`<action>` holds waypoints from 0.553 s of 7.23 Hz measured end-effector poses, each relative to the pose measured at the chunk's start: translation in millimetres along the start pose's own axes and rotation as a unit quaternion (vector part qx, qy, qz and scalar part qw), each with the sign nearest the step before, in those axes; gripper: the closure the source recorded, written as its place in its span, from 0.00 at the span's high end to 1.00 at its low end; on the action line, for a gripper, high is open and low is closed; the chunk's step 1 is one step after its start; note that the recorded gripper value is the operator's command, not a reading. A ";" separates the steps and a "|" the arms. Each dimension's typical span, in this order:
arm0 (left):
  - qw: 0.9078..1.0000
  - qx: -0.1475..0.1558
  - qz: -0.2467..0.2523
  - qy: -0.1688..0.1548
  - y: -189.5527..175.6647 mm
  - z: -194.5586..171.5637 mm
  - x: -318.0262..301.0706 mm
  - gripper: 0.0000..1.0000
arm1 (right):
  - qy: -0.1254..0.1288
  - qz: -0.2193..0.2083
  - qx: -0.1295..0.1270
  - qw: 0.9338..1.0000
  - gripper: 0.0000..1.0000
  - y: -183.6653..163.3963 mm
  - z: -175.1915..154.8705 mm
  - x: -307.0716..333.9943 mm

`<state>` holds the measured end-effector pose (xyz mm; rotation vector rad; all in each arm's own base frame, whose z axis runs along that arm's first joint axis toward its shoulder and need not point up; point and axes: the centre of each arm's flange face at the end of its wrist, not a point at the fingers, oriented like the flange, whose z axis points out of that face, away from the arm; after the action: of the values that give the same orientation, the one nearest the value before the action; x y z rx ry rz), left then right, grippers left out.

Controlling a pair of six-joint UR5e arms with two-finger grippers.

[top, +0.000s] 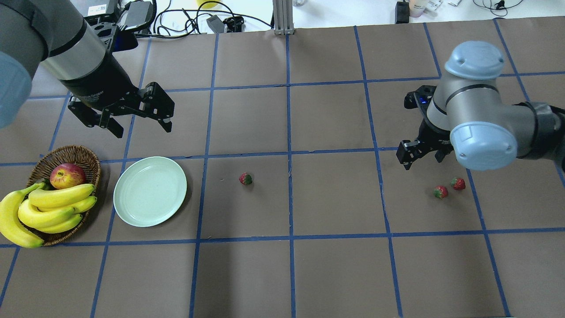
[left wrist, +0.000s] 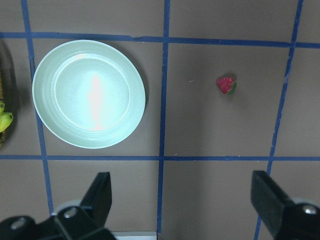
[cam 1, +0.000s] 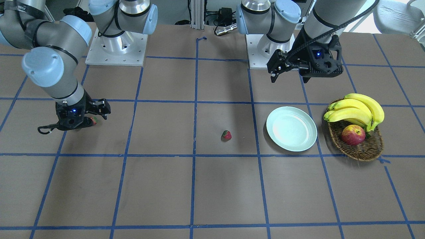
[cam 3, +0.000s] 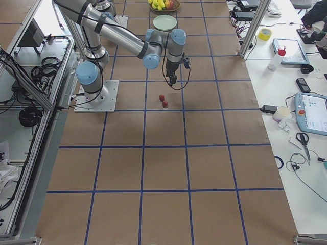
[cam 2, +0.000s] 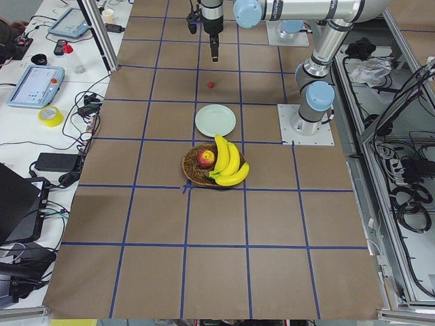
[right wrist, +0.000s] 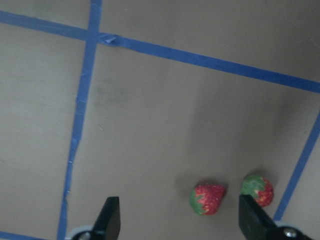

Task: Collect all strawberries into plate
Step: 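Move the right gripper back over the two remaining strawberries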

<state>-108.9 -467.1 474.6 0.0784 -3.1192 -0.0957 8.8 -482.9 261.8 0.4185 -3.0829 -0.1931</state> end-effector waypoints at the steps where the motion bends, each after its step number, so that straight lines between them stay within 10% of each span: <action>1: 1.000 0.002 -0.001 -0.006 -1.6 -1.0 -0.9 1.00 | -0.010 -0.029 -0.002 1.000 0.85 13.6 6.8 35.9; 4: 1.000 0.011 -0.002 -0.010 -3.5 -3.8 0.1 1.00 | -0.007 -0.139 0.040 0.989 0.87 34.5 31.8 84.5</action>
<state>-108.7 -470.8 478.2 0.0845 -3.1401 -0.0640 -83.1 -468.8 235.2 0.8546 -3.0406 -0.0758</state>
